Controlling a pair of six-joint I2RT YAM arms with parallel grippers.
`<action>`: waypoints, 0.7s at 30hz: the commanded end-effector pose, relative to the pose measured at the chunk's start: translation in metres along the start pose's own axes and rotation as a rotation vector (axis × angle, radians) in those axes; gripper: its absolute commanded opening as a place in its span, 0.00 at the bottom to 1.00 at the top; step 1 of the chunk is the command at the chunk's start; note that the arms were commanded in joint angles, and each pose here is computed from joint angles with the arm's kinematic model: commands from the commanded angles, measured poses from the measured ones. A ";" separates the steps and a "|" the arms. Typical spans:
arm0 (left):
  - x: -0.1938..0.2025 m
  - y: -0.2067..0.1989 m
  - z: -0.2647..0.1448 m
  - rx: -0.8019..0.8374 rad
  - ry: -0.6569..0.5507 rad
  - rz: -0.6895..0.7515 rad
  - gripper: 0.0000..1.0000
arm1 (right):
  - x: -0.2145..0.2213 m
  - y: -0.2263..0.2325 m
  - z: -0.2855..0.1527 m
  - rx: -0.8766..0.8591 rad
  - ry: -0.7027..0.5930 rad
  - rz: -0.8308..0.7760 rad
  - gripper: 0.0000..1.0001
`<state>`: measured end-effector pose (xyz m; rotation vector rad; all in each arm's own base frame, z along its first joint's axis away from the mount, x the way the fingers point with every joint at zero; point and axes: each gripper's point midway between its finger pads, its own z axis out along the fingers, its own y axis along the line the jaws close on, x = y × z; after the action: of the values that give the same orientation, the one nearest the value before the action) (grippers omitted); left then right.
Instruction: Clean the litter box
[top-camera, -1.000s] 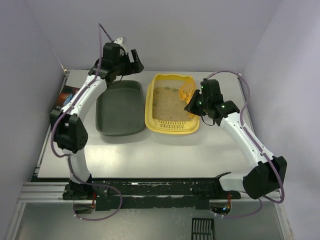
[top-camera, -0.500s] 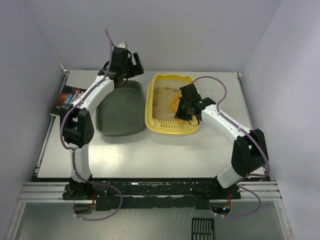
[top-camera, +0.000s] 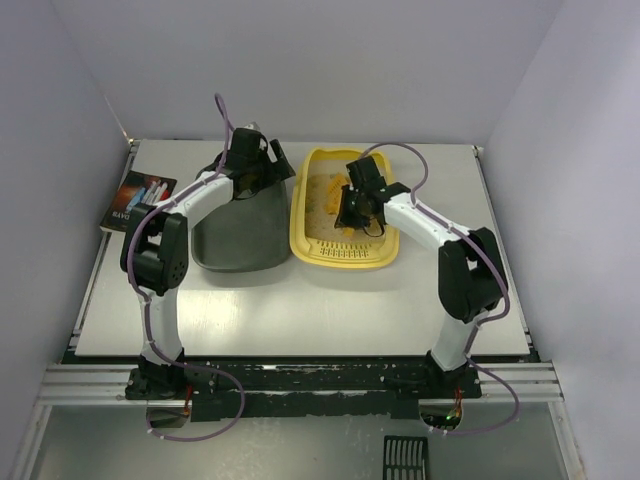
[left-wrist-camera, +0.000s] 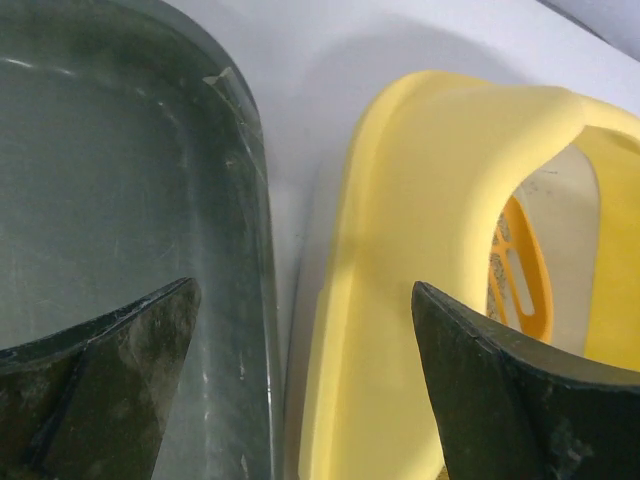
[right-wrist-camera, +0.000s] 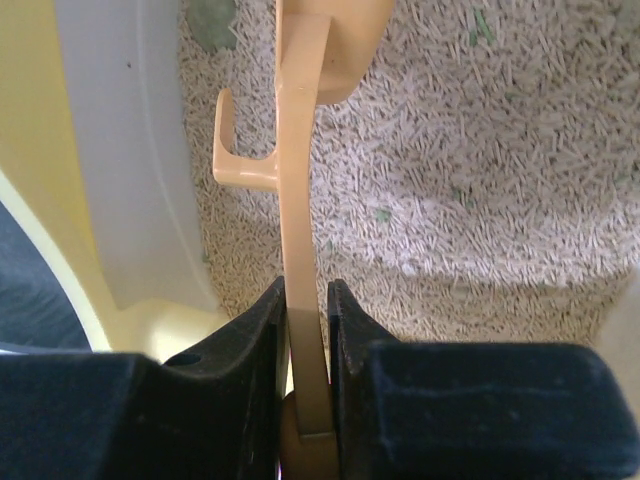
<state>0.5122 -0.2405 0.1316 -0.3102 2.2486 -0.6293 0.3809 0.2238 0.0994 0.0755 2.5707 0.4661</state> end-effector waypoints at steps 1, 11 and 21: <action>-0.031 -0.041 -0.019 0.134 -0.080 -0.022 0.99 | -0.016 0.003 0.009 0.004 -0.015 -0.037 0.00; -0.022 -0.039 -0.009 0.143 -0.055 -0.052 0.99 | -0.024 -0.003 0.037 0.047 0.002 -0.052 0.00; -0.011 -0.032 -0.005 0.140 -0.049 -0.075 0.99 | -0.008 -0.007 0.055 0.040 0.046 -0.016 0.00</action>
<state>0.5182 -0.2540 0.1462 -0.3465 2.1810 -0.7501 0.4173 0.2344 0.0744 0.0307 2.5911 0.4095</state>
